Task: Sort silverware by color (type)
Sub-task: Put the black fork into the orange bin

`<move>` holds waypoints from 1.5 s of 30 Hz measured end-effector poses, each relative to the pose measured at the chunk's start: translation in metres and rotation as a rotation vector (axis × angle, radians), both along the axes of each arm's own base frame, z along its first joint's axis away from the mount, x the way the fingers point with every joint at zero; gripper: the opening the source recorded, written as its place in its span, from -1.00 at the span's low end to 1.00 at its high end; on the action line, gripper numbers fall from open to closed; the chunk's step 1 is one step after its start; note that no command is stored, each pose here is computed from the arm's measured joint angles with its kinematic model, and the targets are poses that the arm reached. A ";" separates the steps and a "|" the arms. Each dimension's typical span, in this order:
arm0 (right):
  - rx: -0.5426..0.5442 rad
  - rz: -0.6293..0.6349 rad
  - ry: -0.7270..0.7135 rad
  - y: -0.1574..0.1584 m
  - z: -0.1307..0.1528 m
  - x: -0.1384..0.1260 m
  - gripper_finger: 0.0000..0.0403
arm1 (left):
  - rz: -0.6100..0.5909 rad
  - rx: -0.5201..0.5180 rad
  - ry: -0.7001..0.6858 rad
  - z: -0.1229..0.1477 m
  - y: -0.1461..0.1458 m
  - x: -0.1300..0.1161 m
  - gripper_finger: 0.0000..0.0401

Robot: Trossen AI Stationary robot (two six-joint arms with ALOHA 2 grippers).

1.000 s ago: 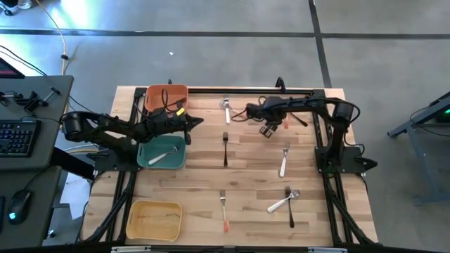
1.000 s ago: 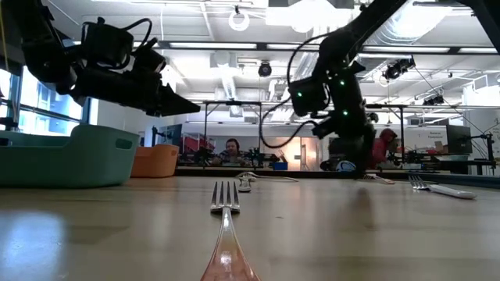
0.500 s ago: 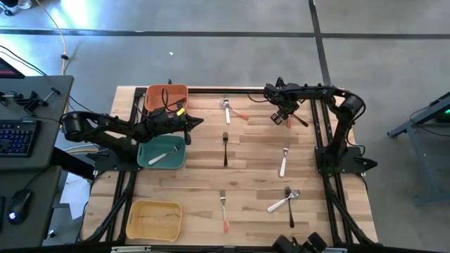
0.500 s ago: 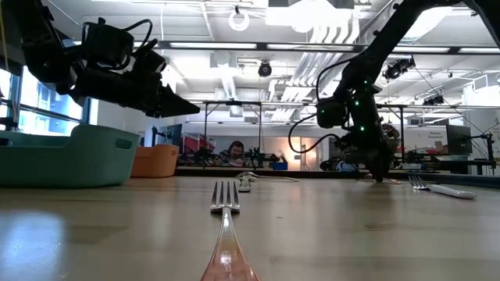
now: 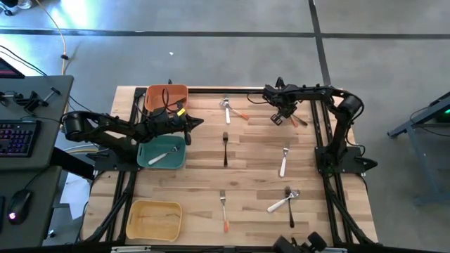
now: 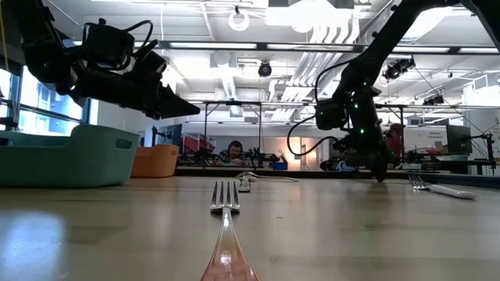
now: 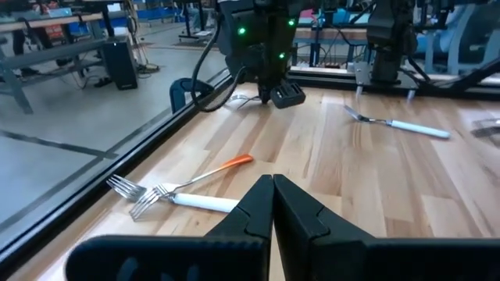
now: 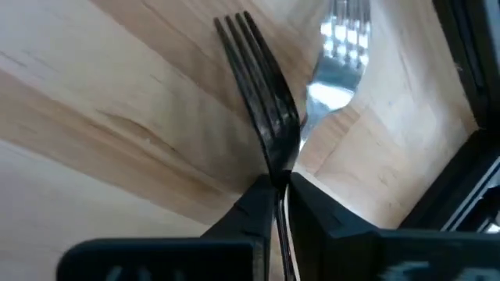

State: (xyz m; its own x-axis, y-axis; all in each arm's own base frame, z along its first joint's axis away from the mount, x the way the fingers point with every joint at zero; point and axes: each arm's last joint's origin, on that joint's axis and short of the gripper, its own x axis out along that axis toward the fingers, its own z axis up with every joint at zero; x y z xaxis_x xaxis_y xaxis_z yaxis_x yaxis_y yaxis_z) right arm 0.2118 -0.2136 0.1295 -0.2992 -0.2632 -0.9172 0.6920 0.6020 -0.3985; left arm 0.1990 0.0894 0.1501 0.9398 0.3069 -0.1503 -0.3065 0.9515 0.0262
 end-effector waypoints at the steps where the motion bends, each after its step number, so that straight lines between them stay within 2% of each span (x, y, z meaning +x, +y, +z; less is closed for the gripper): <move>1: -0.003 0.000 -0.012 0.002 0.004 0.000 -0.94 | 0.002 -0.011 -0.003 0.000 0.000 0.000 -1.00; 7: -0.102 0.024 -0.114 0.021 0.041 0.008 -0.99 | 0.005 -0.043 -0.016 0.000 0.000 0.000 -1.00; 12: -0.182 0.058 -0.238 0.044 0.070 0.018 -1.00 | -0.032 -0.110 -0.054 0.002 -0.002 0.001 -1.00; 15: -0.192 0.131 -0.367 0.062 0.081 0.034 -1.00 | -0.075 -0.065 -0.112 0.005 -0.007 -0.002 -1.00; 21: -0.173 0.386 -0.772 0.096 0.081 0.078 -1.00 | -0.089 -0.009 -0.285 0.007 -0.015 -0.024 -1.00; 24: -0.172 0.515 -1.011 0.112 0.082 0.094 -1.00 | -0.097 -0.035 -0.289 0.006 -0.016 -0.026 -1.00; 28: -0.189 0.688 -1.276 0.130 0.092 0.107 -1.00 | -0.260 -0.074 -0.265 0.009 -0.020 -0.016 -0.99; 31: -0.205 0.776 -1.361 0.142 0.098 0.112 -1.00 | -0.354 -0.109 -0.215 0.010 -0.026 -0.004 -0.97; 33: -0.207 0.809 -1.359 0.148 0.100 0.114 -1.00 | -0.376 -0.112 -0.177 0.011 -0.029 0.004 -0.94; 35: -0.212 0.812 -1.289 0.150 0.098 0.114 -1.00 | -0.397 -0.101 -0.140 0.011 -0.034 0.010 -0.91; 38: -0.264 0.735 -1.032 0.141 0.093 0.107 -0.99 | -0.433 -0.056 -0.132 0.013 -0.039 0.014 -0.87; 41: -0.340 0.589 -0.745 0.120 0.090 0.092 -0.96 | -0.455 -0.004 -0.128 0.013 -0.043 0.015 -0.84; 45: -0.335 0.461 -0.557 0.092 0.086 0.071 -0.86 | -0.455 0.003 -0.124 0.013 -0.043 0.015 -0.84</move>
